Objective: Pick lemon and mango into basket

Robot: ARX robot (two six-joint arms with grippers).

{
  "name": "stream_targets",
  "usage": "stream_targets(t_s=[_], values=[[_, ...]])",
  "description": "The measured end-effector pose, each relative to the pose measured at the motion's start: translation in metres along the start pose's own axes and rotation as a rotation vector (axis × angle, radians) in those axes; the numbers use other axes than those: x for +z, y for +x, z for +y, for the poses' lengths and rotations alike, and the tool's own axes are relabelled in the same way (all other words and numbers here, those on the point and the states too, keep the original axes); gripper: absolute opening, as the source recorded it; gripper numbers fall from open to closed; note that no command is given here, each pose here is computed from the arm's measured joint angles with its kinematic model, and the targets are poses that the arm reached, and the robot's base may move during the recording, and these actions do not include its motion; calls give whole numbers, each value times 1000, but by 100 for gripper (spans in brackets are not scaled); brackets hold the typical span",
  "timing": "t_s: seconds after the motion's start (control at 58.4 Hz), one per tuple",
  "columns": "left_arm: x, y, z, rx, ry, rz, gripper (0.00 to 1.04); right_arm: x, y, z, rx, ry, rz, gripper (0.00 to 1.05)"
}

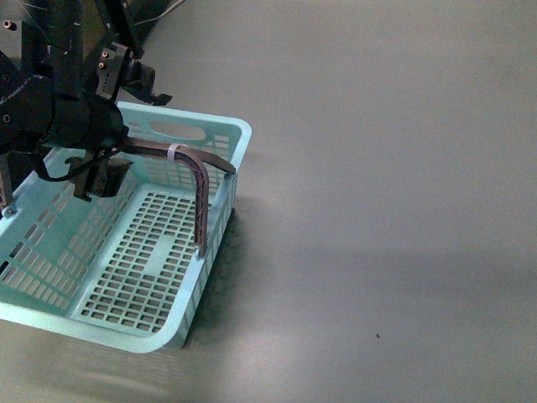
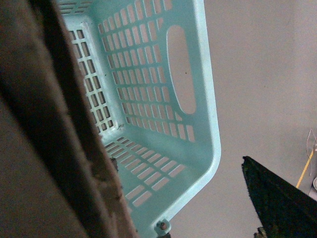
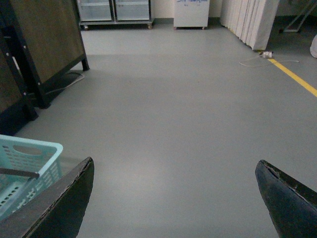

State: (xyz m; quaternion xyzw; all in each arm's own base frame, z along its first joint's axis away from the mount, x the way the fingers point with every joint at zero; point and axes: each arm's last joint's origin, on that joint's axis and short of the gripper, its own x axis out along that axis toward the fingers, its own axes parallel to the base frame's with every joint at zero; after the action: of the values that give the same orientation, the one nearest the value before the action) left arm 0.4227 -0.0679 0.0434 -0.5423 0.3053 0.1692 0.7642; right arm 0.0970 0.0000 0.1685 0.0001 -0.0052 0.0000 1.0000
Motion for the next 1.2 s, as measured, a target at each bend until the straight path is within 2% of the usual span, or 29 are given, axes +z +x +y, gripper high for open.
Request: stream_targets(t_s=[0.154, 0.274, 0.428, 0.6, 0.754, 0.84, 1.011, 1.2], values=[[0, 2, -1, -2, -21, -1, 44, 0, 0, 0, 0, 0, 0, 96], [1, 2, 0, 1, -90, 3, 30, 0, 0, 0, 0, 0, 0, 96], [1, -4, 0, 0, -88, 11, 29, 0, 0, 0, 0, 0, 0, 96], [3, -35, 2, -18, -109, 42, 29, 0, 0, 0, 0, 0, 0, 96], [14, -98, -17, -132, -155, 45, 29, 0, 0, 0, 0, 0, 0, 96], [28, -151, -31, -213, -200, 19, 29, 0, 0, 0, 0, 0, 0, 96], [44, -230, -38, -306, -276, -4, 29, 0, 0, 0, 0, 0, 0, 96], [46, -296, -41, -385, -316, 13, 29, 0, 0, 0, 0, 0, 0, 96]])
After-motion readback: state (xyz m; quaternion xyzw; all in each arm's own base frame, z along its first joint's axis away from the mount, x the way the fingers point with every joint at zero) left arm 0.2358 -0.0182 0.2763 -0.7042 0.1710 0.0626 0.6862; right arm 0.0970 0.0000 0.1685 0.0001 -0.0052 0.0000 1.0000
